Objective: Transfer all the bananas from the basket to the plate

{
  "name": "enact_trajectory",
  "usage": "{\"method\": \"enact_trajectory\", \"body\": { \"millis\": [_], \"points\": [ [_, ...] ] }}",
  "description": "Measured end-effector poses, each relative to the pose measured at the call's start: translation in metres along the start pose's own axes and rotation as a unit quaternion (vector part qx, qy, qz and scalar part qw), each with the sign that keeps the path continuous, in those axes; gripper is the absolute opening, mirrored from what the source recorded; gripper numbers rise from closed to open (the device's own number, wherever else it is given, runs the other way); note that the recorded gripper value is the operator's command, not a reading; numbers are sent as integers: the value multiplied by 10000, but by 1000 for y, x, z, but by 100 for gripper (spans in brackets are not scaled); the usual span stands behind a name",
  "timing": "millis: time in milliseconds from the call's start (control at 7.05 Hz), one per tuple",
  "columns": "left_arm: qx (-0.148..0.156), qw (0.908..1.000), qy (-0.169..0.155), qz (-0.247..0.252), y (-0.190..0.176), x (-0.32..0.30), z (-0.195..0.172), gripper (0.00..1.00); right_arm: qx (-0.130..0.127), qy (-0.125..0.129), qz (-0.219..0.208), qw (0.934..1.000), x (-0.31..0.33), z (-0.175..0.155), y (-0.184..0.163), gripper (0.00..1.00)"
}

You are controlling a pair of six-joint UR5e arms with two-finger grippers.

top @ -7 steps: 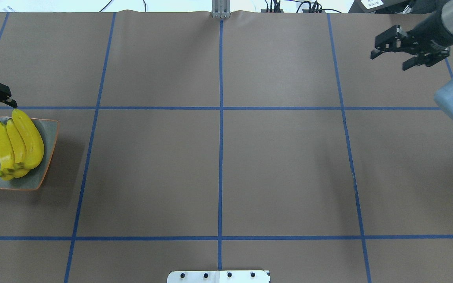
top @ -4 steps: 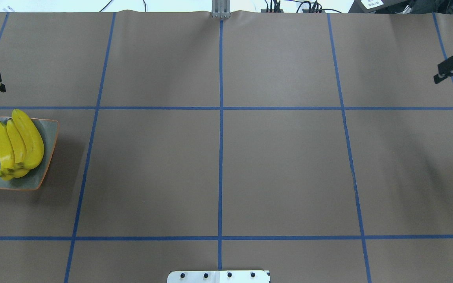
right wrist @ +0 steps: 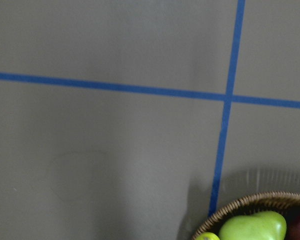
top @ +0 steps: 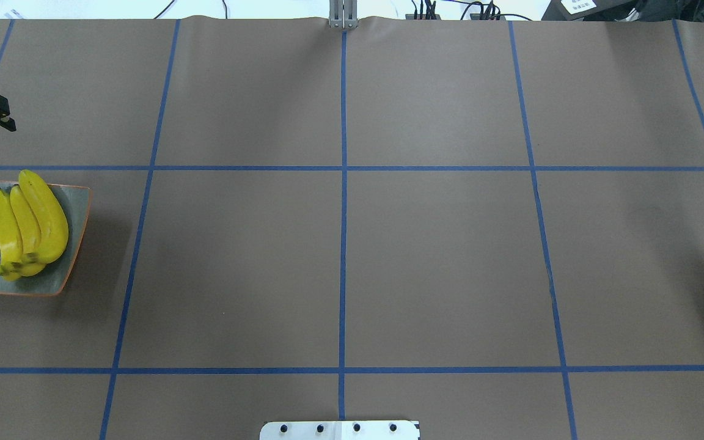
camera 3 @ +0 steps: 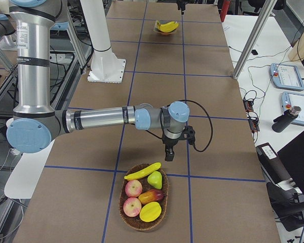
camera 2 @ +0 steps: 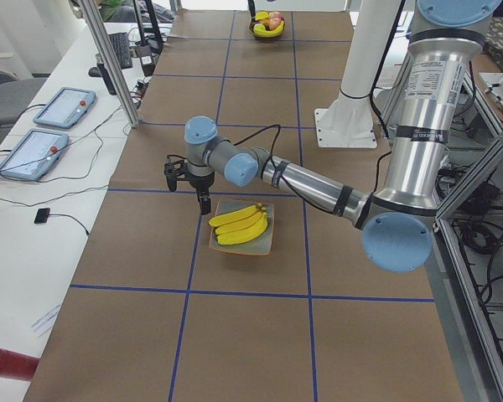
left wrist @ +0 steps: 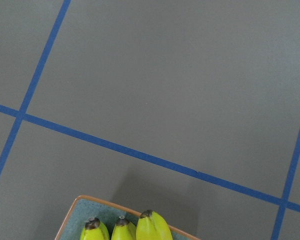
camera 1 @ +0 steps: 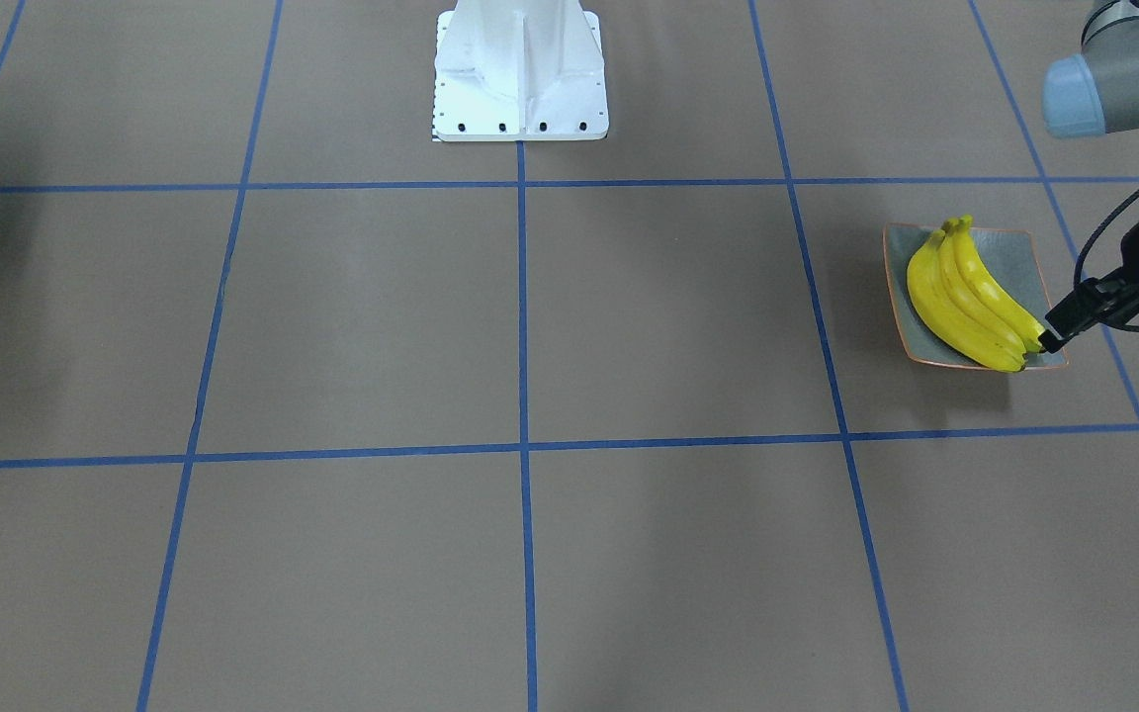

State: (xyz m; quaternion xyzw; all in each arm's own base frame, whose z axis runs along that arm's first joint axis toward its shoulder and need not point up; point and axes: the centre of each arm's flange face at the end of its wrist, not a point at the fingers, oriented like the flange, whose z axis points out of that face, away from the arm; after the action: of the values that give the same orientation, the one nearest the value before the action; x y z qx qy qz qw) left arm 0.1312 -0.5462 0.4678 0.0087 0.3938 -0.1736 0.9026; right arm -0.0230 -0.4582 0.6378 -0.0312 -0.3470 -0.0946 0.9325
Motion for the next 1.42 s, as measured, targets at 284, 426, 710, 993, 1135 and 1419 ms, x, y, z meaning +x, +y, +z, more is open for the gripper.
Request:
{"method": "enact_trajectory", "body": {
  "millis": [284,426,710,993,1135,1419],
  "points": [
    [12,10000,29,17,-2,7,-1,100,-262,-75,-89,9996,24,30,20,95],
    [14,10000,42,35,-2,11,-1,100,-356,-120,-140,9992,31,40,27,95],
    [26,10000,66,65,-5,18,-2,100,-512,-302,-335,9977,37,57,34,91],
    [32,9999,71,81,-11,25,0,100,-637,-488,-467,9957,39,71,37,81],
    [38,9999,77,89,-13,28,0,100,-702,-562,-506,9947,40,78,39,77],
    [53,9999,96,108,-15,32,-1,100,-809,-624,-562,9932,44,89,42,73]
  ]
}}
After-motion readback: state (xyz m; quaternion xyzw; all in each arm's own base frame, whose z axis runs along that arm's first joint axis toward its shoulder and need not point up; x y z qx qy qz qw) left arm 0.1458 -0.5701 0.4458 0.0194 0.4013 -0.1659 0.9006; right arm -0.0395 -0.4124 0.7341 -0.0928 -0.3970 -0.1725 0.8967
